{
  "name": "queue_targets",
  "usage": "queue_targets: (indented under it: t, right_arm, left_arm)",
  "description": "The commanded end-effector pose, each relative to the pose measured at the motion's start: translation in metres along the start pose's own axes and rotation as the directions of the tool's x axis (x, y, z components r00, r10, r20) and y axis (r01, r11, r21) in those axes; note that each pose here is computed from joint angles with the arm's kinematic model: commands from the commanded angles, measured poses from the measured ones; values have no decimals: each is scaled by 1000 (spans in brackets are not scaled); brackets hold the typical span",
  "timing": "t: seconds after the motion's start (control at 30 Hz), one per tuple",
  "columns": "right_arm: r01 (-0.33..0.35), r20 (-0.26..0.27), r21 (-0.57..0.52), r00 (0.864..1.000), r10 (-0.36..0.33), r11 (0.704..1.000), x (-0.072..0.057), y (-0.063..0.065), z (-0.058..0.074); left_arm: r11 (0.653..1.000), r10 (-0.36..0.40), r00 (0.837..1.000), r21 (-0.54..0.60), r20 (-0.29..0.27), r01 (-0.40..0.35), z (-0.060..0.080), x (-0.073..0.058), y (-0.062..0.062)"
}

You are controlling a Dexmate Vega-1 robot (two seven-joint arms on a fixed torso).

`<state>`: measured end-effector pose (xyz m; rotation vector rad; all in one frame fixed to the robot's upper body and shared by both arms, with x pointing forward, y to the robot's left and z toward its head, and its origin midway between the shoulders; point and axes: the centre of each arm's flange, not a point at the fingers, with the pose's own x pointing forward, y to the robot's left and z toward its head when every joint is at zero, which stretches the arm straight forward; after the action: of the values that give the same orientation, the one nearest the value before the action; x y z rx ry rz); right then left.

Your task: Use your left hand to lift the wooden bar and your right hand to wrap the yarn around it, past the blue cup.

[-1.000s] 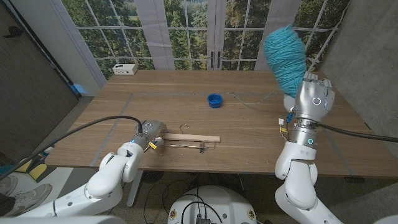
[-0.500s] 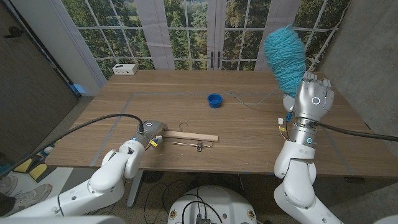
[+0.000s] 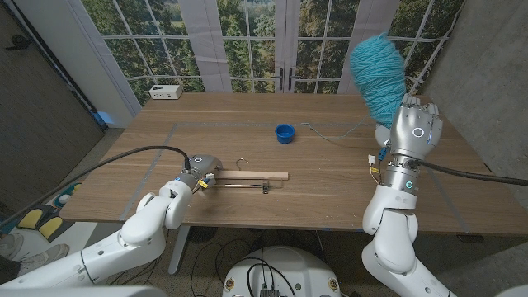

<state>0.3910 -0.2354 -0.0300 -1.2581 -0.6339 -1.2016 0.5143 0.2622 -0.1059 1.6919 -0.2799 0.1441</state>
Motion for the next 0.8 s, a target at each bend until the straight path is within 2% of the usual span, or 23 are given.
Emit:
queue_targets:
  t: [0.03, 0.1, 0.13, 0.2, 0.23, 0.27, 0.33, 0.6, 0.63, 0.67, 0.73, 0.77, 0.8]
  right_arm:
    - [-1, -1, -6, 1000, 1, 1000, 2, 1, 3]
    - [2, -2, -6, 1000, -2, 1000, 2, 0, 3]
    - [5, -4, -8, 1000, -5, 1000, 2, 0, 3]
    - [10, -5, -8, 1000, -10, 1000, 3, -1, 3]
    - [11, -4, -8, 1000, -11, 1000, 3, -2, 3]
    - [14, -3, -9, 1000, -14, 1000, 3, -2, 3]
    - [18, -2, -9, 1000, -18, 1000, 4, -4, 3]
    - [40, 15, -13, 999, -40, 999, 13, -13, 5]
    - [42, 23, -13, 999, -41, 999, 15, -14, 6]
    - [42, 32, -14, 999, -42, 999, 17, -15, 8]
    - [45, 47, -16, 998, -44, 999, 20, -16, 12]
    - [48, 53, -17, 998, -47, 999, 22, -16, 15]
    - [48, 62, -17, 997, -47, 999, 23, -17, 17]
  left_arm:
    - [977, 206, 978, -39, -42, -208, -8, -3, -9]
    - [956, 280, 959, -76, -50, -284, -10, -7, -5]
    - [939, 335, 940, -57, -66, -339, -9, -10, -3]
    - [923, 376, 925, -65, -57, -380, -10, -11, 2]
    - [909, 407, 912, -74, -56, -410, -11, -13, 4]
    - [905, 416, 907, -64, -71, -420, -10, -13, 8]
    - [901, 427, 903, -58, -49, -429, -10, -13, 14]
    - [841, 535, 844, -78, -33, -536, -8, -15, 34]
    - [840, 537, 843, -75, -25, -537, -7, -13, 37]
    - [825, 560, 828, -73, -24, -560, -7, -13, 38]
    - [827, 558, 830, -79, -6, -557, -6, -11, 43]
    - [816, 575, 818, -75, -8, -574, -6, -10, 44]
    - [811, 582, 813, -71, -7, -580, -5, -10, 47]
